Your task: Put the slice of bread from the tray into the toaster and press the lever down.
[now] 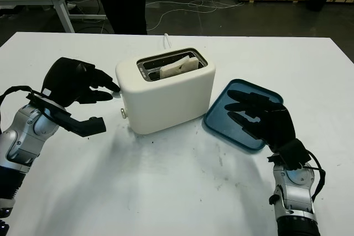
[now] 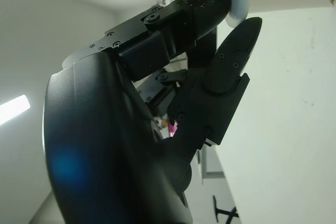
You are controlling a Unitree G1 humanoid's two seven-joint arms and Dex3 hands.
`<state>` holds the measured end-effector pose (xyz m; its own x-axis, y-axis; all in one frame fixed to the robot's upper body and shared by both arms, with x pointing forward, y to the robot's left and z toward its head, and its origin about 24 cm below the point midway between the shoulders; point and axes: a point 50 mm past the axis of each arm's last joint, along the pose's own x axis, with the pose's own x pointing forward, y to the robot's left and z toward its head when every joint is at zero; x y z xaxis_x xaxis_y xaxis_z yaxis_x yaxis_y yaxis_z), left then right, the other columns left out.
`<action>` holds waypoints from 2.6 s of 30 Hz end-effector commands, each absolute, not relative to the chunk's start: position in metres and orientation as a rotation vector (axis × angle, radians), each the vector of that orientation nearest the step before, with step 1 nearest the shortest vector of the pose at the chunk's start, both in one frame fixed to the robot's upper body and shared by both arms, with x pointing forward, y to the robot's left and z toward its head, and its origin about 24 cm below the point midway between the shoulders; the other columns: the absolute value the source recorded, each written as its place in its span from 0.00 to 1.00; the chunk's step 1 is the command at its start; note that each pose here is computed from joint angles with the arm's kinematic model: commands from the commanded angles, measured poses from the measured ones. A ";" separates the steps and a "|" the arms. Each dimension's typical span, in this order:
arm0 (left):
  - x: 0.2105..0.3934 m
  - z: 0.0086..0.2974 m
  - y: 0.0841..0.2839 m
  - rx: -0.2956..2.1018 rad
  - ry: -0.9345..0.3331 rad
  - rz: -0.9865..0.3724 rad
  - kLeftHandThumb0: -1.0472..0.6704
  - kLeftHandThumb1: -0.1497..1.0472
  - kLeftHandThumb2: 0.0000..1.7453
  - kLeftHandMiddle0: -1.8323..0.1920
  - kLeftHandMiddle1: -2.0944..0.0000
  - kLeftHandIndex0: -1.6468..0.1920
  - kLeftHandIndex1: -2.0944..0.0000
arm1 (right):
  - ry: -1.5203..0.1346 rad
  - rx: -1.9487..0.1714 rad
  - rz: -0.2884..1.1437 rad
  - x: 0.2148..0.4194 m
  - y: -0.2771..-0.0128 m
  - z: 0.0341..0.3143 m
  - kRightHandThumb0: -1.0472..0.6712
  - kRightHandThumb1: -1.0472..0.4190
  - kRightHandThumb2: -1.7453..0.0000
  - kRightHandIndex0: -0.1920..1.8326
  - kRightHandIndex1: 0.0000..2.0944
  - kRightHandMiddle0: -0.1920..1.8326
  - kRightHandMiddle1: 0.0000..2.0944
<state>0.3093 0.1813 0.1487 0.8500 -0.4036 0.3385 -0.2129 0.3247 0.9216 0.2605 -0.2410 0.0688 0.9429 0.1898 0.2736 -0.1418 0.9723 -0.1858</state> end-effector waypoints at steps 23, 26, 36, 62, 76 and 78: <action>0.300 0.075 0.157 1.189 -0.375 -0.293 0.40 0.83 0.00 0.44 0.39 0.19 1.00 | -0.322 -0.194 0.157 0.262 -0.243 0.075 0.53 0.09 0.96 0.44 0.29 0.54 0.00; 0.301 0.078 0.159 1.203 -0.385 -0.302 0.41 0.83 0.00 0.45 0.40 0.19 1.00 | -0.326 -0.187 0.161 0.262 -0.243 0.075 0.53 0.09 0.97 0.44 0.29 0.54 0.00; 0.308 0.104 0.164 1.321 -0.421 -0.366 0.38 0.83 0.00 0.44 0.42 0.16 0.98 | -0.324 -0.184 0.154 0.259 -0.242 0.075 0.52 0.09 0.97 0.45 0.29 0.54 0.00; 0.268 0.015 0.091 1.115 -0.216 -0.511 0.38 0.87 0.00 0.46 0.40 0.17 0.98 | -0.297 -0.227 0.162 0.240 -0.258 0.078 0.52 0.09 0.96 0.45 0.28 0.54 0.00; 0.258 -0.023 0.077 1.051 -0.087 -0.574 0.37 0.89 0.05 0.50 0.43 0.21 0.98 | -0.286 -0.231 0.181 0.249 -0.248 0.078 0.51 0.09 0.97 0.45 0.27 0.54 0.00; 0.259 -0.021 0.080 1.057 -0.103 -0.567 0.37 0.89 0.02 0.49 0.40 0.19 0.97 | -0.285 -0.225 0.180 0.249 -0.248 0.078 0.50 0.09 0.97 0.45 0.27 0.54 0.00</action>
<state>0.3038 0.1533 0.0586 0.9580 -0.1584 0.2392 -0.1242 0.5228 0.8434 0.2423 -0.2512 0.0748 0.9416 0.2142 0.2598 -0.1483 0.9566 -0.2510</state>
